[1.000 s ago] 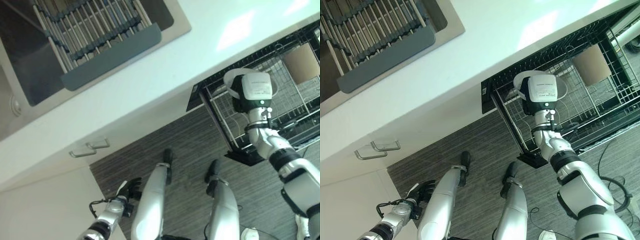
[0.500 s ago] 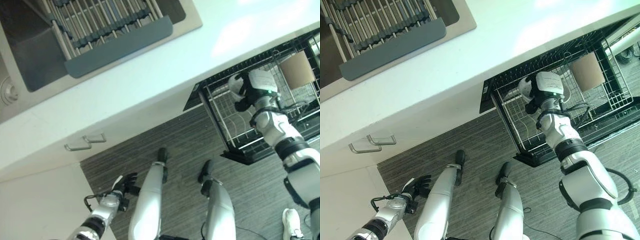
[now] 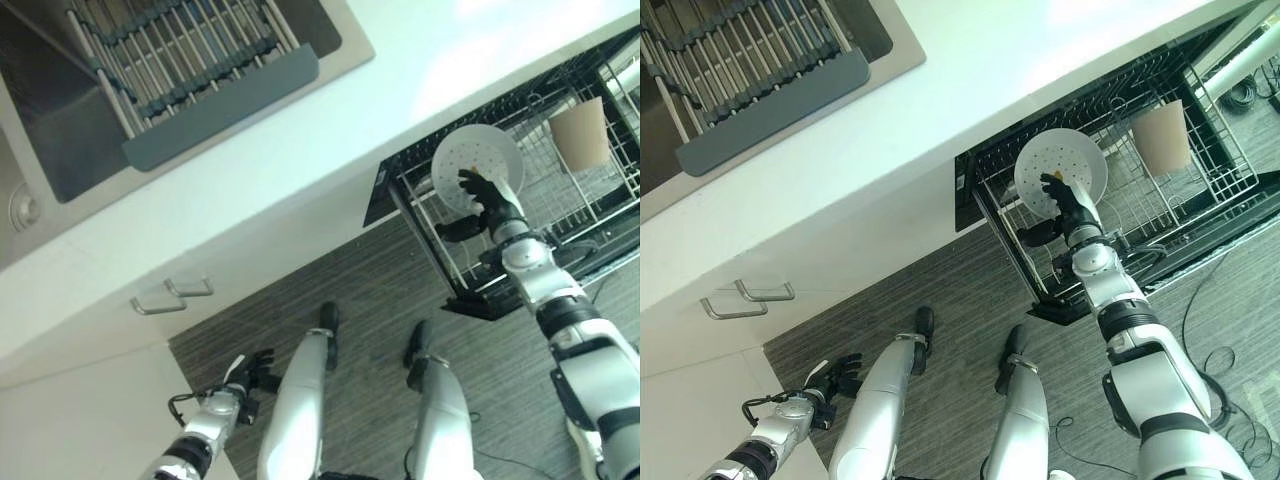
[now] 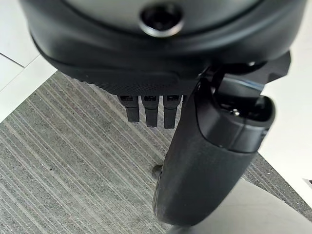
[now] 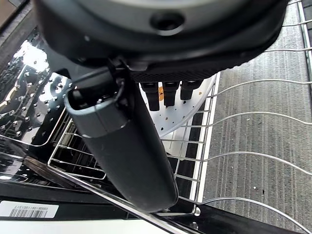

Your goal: Place the dishes in the dishwasher.

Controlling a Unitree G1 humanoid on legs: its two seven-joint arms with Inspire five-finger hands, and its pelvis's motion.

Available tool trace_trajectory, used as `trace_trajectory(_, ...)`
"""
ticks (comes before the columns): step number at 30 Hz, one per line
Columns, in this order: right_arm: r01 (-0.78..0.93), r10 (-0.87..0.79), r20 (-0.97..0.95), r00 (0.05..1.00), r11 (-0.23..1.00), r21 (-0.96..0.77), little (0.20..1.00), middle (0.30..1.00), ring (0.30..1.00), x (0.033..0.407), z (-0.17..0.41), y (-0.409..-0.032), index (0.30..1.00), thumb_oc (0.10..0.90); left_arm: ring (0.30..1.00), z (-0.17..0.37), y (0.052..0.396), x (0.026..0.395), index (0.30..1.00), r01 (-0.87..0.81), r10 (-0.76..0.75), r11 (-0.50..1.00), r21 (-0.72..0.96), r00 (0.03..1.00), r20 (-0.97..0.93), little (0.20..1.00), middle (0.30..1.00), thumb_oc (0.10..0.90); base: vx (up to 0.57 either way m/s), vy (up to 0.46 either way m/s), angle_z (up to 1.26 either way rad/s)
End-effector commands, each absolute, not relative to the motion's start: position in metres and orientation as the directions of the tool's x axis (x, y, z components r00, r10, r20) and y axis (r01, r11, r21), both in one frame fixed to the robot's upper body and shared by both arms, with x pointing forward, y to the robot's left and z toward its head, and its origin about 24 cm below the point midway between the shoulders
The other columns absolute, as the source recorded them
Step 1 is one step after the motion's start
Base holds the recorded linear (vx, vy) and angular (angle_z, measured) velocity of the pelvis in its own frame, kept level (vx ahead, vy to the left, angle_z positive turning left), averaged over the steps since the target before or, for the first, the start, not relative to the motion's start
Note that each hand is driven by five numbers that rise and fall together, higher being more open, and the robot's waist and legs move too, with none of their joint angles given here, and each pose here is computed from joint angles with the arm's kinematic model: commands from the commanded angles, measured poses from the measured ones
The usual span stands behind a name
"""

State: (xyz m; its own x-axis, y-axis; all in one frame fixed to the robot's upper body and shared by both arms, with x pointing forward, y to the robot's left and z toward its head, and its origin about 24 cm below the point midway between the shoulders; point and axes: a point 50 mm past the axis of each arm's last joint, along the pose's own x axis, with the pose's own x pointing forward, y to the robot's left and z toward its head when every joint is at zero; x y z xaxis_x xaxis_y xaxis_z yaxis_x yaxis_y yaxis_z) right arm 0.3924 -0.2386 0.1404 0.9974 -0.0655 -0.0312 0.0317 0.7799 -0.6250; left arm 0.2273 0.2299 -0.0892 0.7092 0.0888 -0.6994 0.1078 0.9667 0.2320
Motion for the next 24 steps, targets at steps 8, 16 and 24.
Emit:
trace_trajectory(8,0.073,-0.176,-0.092,0.98,0.75,-0.657,0.9,0.9,0.9,0.376,0.099,-0.25,0.9,0.8,0.9,-0.109,0.211,0.201,0.9,0.102,0.054,0.98,0.169,0.683,-0.728,0.9,0.9,0.8,0.0,0.001,0.0)
trace_trajectory(16,0.39,-0.233,0.352,0.907,0.78,-0.489,0.9,0.9,0.9,0.361,0.137,-0.221,0.9,0.8,0.9,-0.123,0.213,0.184,0.9,0.026,0.111,0.987,0.162,0.618,-0.779,0.9,0.9,0.8,-0.01,0.019,-0.07)
trace_trajectory(24,0.436,-0.221,0.549,0.806,0.849,-0.299,0.9,0.9,0.9,0.316,0.141,-0.206,0.9,0.8,0.9,-0.143,0.223,0.144,0.9,-0.034,0.164,0.985,0.17,0.49,-0.856,0.9,0.9,0.8,0.09,-0.009,-0.07)
